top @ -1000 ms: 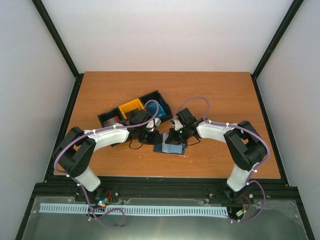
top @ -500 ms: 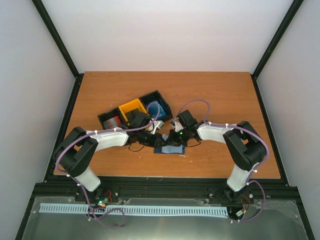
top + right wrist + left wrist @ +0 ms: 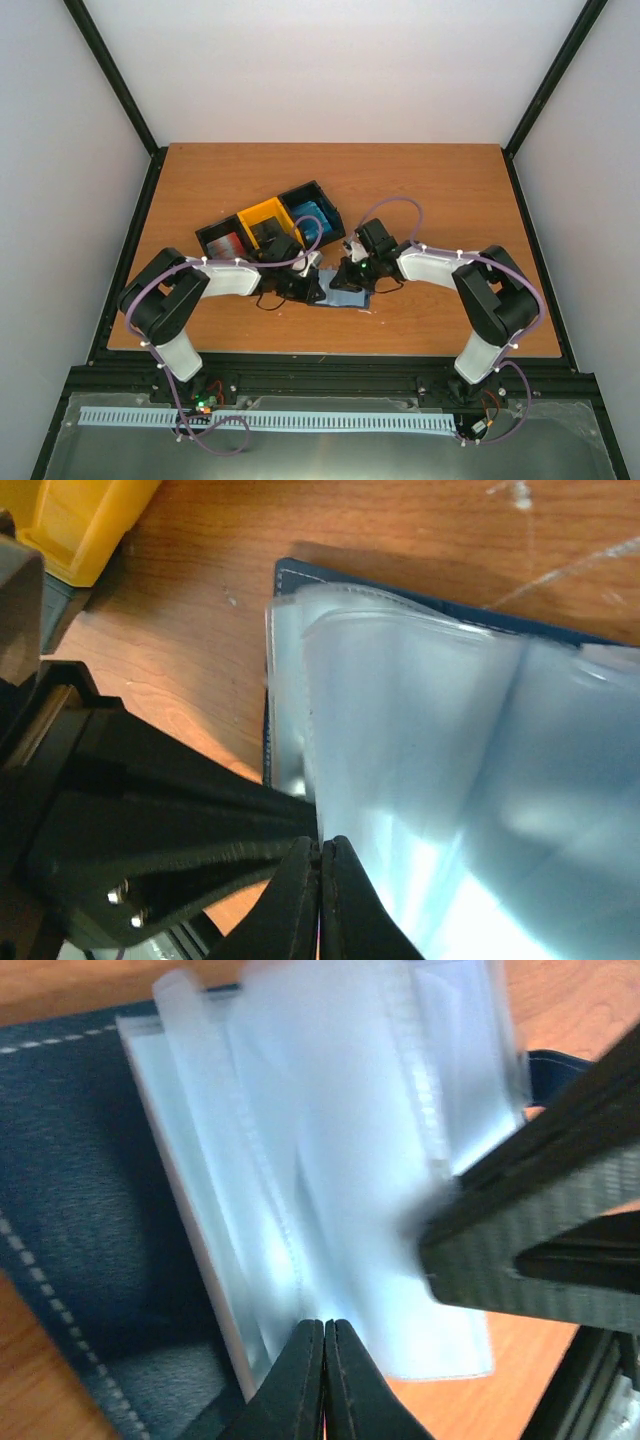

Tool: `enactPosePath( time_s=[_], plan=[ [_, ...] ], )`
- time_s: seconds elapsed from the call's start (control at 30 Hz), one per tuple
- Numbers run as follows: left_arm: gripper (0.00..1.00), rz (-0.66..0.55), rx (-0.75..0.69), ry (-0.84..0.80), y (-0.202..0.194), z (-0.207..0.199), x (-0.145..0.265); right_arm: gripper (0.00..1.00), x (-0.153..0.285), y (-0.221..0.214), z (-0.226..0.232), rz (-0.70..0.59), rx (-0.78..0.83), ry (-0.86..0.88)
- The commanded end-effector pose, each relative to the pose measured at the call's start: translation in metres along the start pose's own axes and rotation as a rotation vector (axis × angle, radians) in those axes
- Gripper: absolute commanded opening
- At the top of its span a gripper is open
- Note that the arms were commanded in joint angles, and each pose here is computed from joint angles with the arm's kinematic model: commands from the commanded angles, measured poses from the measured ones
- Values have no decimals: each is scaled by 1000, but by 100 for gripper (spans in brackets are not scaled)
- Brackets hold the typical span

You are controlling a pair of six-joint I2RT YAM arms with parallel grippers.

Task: Put the credit cards into the card holder
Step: Open the card holder at the center of the board.

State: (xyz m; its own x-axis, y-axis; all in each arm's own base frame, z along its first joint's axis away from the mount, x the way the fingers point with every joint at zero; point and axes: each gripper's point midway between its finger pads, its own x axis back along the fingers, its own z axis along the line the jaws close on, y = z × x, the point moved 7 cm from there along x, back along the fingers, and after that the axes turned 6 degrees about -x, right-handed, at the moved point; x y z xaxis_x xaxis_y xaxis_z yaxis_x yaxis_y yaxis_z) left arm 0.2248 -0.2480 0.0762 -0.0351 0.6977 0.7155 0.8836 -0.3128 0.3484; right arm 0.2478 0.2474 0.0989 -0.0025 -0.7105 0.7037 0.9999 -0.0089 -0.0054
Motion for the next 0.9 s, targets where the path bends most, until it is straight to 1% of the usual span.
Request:
enactPosePath(
  time_s=[0.0,0.23,0.47,0.67,0.87],
  plan=[
    [4,-38,5,95,1,7,4,3,12,-4,-5,-18,8,-83],
    [5,-48,-10,72,4,0,9,3,20,-7,-19,-30,-10,-241],
    [7,-57,-29,43,7,-6,12,3,31,-7,-26,-86,-41,-345],
    [11,-71,-76,-52,16,-22,17,3,39,-7,-31,-112,-49,-425],
    [12,-82,-117,-133,26,-33,16,3,44,-2,-34,-132,-30,-494]
  ],
)
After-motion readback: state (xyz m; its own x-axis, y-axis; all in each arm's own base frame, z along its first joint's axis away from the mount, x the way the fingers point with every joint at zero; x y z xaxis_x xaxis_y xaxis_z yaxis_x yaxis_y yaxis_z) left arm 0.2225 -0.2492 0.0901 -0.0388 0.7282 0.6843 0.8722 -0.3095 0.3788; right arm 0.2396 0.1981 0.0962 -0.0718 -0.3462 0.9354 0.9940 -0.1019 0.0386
